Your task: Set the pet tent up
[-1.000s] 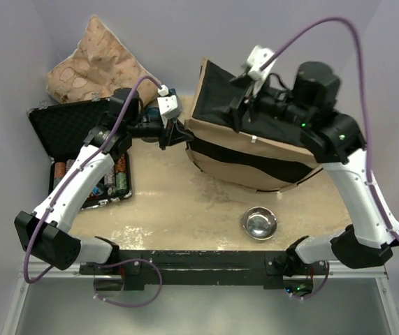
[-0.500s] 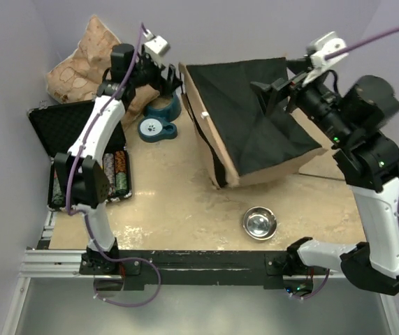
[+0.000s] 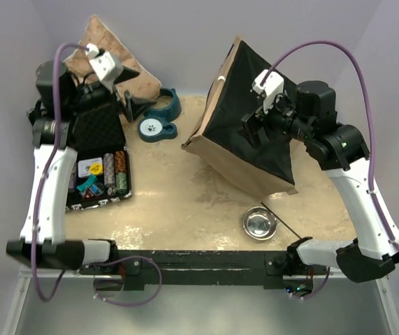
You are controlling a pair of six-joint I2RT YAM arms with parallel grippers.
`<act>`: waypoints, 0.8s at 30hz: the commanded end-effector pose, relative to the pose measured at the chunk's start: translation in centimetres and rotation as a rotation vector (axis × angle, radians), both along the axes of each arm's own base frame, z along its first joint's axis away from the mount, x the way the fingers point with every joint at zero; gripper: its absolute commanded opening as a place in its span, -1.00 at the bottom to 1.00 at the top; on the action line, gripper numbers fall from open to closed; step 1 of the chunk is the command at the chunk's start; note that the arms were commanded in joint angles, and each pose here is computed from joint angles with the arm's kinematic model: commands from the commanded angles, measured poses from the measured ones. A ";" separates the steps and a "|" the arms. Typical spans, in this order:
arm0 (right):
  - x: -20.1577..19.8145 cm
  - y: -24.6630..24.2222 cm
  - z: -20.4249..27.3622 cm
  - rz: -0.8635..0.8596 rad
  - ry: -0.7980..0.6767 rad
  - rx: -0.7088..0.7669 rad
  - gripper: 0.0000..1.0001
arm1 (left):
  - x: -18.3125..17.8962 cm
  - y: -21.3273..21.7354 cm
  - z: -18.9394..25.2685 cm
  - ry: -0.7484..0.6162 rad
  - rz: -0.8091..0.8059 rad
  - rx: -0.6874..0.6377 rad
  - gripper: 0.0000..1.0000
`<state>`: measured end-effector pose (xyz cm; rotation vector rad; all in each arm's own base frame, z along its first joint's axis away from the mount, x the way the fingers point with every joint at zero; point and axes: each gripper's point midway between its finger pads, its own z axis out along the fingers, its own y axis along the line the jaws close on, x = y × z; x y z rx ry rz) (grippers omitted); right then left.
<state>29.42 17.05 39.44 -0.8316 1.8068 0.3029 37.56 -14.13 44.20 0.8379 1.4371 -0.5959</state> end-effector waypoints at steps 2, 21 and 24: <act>-2.8 1.4 1.2 0.201 -0.044 -0.016 0.86 | -9.6 -4.3 -2.5 -0.058 -0.281 0.069 0.97; 3.6 0.0 -3.8 0.035 -0.185 -0.132 0.44 | -6.2 -16.1 -8.0 -0.013 -0.289 -0.077 0.82; 6.8 0.1 -1.5 -0.050 -0.280 -0.109 0.29 | -3.7 -16.8 -7.7 -0.018 -0.242 -0.104 0.82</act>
